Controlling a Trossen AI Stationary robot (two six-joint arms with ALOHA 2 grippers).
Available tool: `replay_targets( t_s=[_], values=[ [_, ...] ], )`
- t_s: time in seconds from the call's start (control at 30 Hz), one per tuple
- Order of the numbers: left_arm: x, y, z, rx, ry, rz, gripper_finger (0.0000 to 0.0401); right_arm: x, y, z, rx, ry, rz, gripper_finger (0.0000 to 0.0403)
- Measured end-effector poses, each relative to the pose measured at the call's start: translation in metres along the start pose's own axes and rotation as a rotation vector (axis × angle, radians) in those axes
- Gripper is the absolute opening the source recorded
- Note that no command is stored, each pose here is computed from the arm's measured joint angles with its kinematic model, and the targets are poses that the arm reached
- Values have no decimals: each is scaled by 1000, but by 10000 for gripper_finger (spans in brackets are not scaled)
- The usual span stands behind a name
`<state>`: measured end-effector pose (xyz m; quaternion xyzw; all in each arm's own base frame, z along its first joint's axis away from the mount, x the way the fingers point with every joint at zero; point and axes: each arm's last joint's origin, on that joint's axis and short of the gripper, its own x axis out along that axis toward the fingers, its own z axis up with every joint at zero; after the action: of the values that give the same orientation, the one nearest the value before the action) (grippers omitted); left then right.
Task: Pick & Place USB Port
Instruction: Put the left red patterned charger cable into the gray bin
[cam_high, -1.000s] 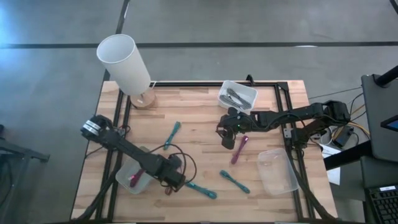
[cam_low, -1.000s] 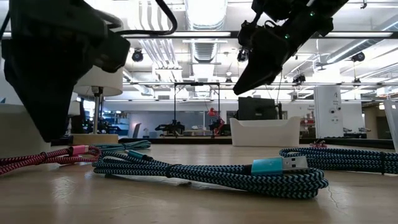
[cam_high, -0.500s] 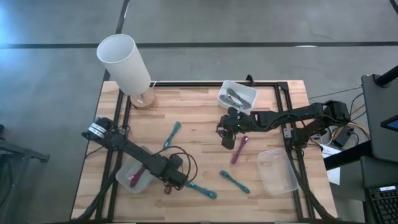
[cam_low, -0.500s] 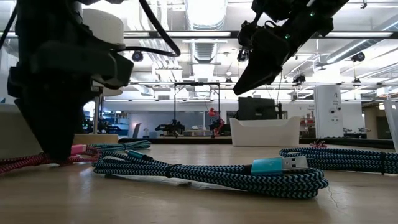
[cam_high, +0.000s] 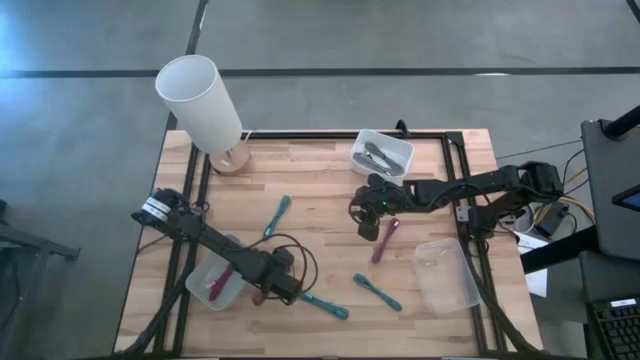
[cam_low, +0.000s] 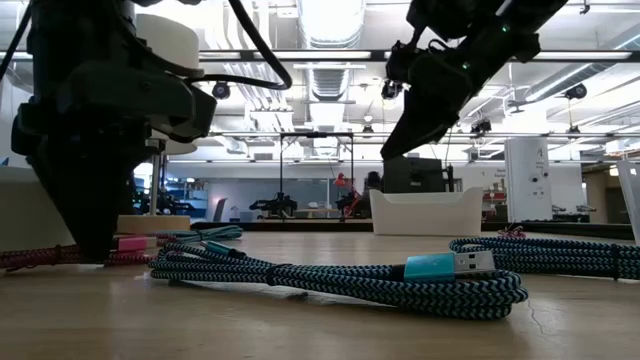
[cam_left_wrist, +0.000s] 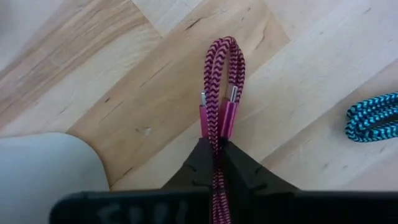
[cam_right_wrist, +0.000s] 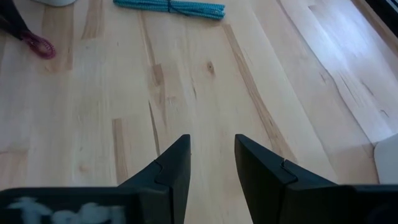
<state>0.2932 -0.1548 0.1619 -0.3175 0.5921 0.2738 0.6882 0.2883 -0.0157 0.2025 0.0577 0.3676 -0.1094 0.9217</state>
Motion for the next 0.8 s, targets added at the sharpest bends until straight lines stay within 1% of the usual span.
replay_targets(
  t_s=[0.23, 0.47, 0.67, 0.8],
  values=[
    [-9, -8, 2, -13, 1, -36, 21, 0, 0, -1, 0, 3, -1, 118],
    [-29, -13, 5, 21, 4, 11, 14, 0, 0, -1, 0, 2, 0, 118],
    [-54, -16, 9, 49, -15, 74, 16, 1, 0, -1, 1, 1, 0, 118],
    [-74, -19, 9, 107, -24, 109, 16, 0, 0, -1, 4, 0, 0, 118]
  ],
)
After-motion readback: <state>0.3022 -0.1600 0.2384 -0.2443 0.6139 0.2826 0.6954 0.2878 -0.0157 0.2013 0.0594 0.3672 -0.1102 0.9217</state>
